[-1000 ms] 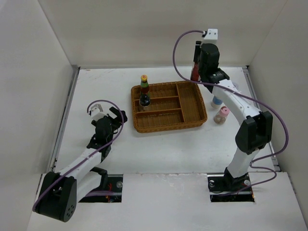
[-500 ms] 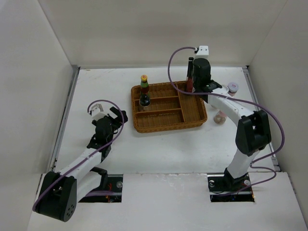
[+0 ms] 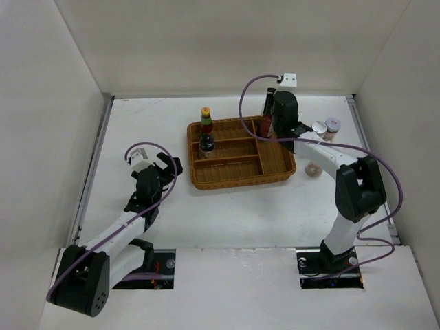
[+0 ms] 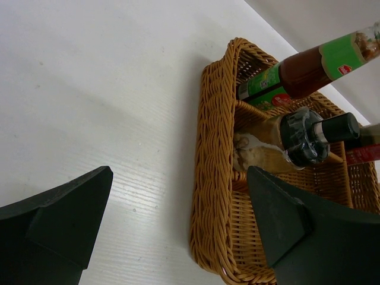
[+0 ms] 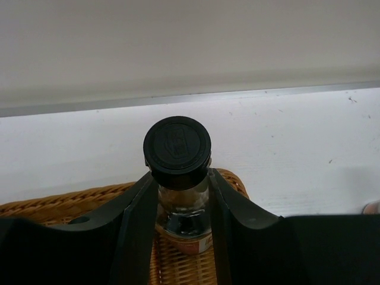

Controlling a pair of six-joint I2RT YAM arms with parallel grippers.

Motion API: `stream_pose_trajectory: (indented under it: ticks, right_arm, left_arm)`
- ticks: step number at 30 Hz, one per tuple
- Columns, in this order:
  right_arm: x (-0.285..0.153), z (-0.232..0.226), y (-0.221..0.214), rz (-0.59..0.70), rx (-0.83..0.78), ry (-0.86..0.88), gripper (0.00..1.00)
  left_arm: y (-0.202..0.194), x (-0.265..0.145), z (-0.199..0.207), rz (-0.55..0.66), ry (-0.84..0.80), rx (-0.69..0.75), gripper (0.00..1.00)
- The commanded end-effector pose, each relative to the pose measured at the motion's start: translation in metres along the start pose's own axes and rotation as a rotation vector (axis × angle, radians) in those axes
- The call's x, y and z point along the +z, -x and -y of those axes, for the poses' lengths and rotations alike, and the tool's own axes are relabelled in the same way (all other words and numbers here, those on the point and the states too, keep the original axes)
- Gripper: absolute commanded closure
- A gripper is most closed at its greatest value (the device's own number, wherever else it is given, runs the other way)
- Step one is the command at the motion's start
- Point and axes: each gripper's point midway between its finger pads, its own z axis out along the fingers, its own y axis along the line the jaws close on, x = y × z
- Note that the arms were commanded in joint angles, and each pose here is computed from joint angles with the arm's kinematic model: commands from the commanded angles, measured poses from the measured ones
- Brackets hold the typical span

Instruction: Organize the condiment bottles

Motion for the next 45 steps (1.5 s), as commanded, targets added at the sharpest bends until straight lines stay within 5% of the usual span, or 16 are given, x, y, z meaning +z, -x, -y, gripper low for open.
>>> stream_pose_trajectory:
  ticks: [1,11,18,25,33,45]
  right_arm:
    - [-0.004,-0.014,0.046,0.168,0.109,0.035,0.70]
    - [-0.028,-0.012,0.064,0.192,0.123,0.059,0.33]
    - [-0.062,-0.004,0.082,0.222,0.185,0.099,0.16]
    - [-0.094,0.065,0.065,0.225,0.320,-0.021,0.11]
    - [-0.074,0.165,-0.014,-0.060,0.267,-0.355,0.01]
    - [-0.039,0.171,-0.057,-0.191,0.228,-0.348,0.02]
  left_arm:
    - [0.008,0.000,0.011,0.031,-0.051,-0.026,0.00]
    - [0.005,0.001,0.011,0.024,-0.053,-0.026,0.00]
    - [0.009,-0.001,0.011,0.036,-0.056,-0.034,0.00]
    - [0.003,0.002,0.009,0.016,-0.048,-0.035,0.00]
    - [0.001,0.002,0.010,0.003,-0.054,-0.046,0.00]
    - [0.000,0.003,0.012,-0.006,-0.060,-0.049,0.00]
